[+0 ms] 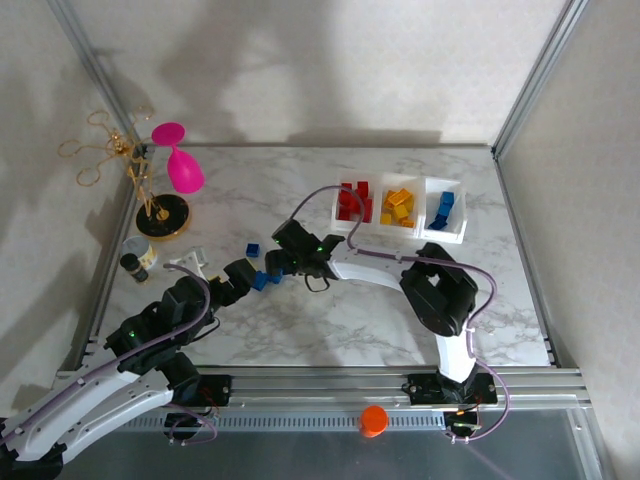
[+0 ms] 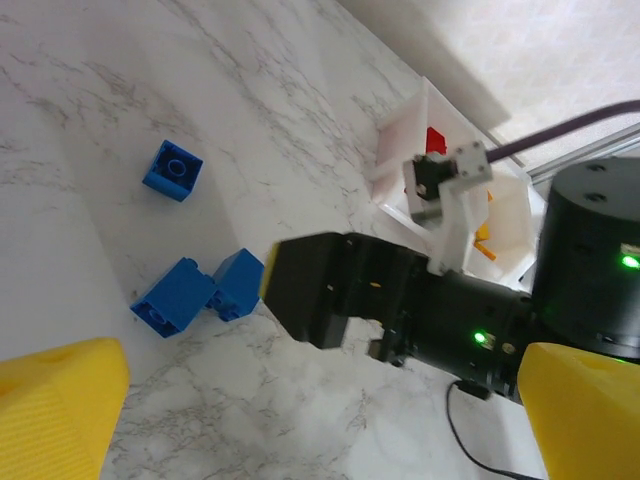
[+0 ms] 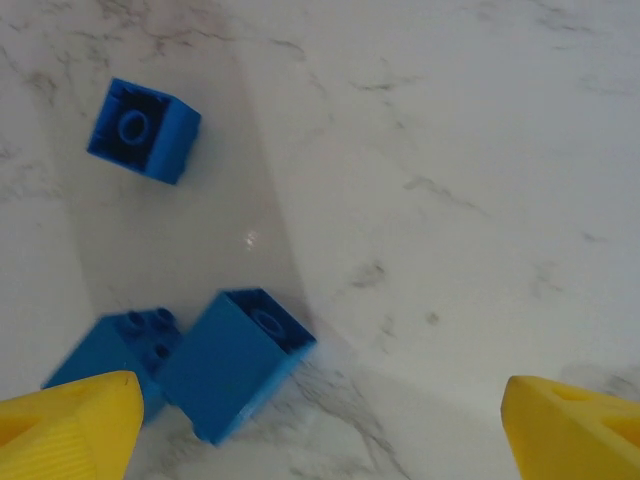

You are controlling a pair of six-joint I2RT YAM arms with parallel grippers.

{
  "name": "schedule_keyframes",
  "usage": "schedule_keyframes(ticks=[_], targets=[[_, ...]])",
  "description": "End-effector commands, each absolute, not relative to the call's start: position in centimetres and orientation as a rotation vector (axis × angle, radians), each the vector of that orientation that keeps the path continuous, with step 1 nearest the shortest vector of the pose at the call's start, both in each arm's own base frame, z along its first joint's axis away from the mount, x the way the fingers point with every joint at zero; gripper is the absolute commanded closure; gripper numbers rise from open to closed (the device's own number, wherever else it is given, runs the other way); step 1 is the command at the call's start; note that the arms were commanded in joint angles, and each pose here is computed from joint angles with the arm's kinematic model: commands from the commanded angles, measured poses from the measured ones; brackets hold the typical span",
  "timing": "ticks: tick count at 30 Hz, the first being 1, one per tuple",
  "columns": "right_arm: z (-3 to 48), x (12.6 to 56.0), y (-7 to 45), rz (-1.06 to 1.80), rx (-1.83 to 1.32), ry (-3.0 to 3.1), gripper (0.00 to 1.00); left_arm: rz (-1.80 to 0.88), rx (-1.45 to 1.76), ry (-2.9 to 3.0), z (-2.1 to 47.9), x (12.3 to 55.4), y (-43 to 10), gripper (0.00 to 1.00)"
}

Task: Sort the legos into containers by color
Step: Move the lego to the center of the table.

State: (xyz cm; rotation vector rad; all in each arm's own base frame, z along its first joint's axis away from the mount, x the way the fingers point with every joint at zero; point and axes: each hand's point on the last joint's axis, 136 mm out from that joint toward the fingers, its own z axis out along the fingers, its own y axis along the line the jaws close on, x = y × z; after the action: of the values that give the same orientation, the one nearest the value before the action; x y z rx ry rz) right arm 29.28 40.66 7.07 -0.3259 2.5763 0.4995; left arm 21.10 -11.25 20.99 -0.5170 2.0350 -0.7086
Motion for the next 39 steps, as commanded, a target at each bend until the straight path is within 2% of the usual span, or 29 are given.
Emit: schedule_keyframes(ticks=[1,7,13,21,26,31,39], targets=[[6.3,29.4,42.5,0.51,-0.246,2.6,0.07,-0.654,-0.572,2.035,20.2,21.0,-10.0,0.0],[4.1,30.8,42.0,0.373,-0.143,2.616,0.09,-0.644,-0.564,2.034,20.3,21.0,-9.9,0.0],[2.2,30.3,41.4,0.317,-0.14,2.657,0.14,-0.644,-0.564,2.036,20.2,21.1,-10.0,0.0],[2.1,28.7,38.1,0.225,-0.124,2.669,0.27,-0.668,-0.558,2.044,20.1,21.3,-10.7,0.0],[2.5,27.7,38.3,0.238,-0.158,2.675,0.37,-0.68,-0.552,2.047,20.3,21.4,-11.0,0.0],[2.5,26.3,39.0,0.212,-0.205,2.69,0.3,-0.681,-0.555,2.043,20.6,21.3,-10.8,0.0],[1.5,24.3,36.7,0.129,-0.206,2.727,0.3,-0.677,-0.569,2.037,20.4,20.9,-10.2,0.0]])
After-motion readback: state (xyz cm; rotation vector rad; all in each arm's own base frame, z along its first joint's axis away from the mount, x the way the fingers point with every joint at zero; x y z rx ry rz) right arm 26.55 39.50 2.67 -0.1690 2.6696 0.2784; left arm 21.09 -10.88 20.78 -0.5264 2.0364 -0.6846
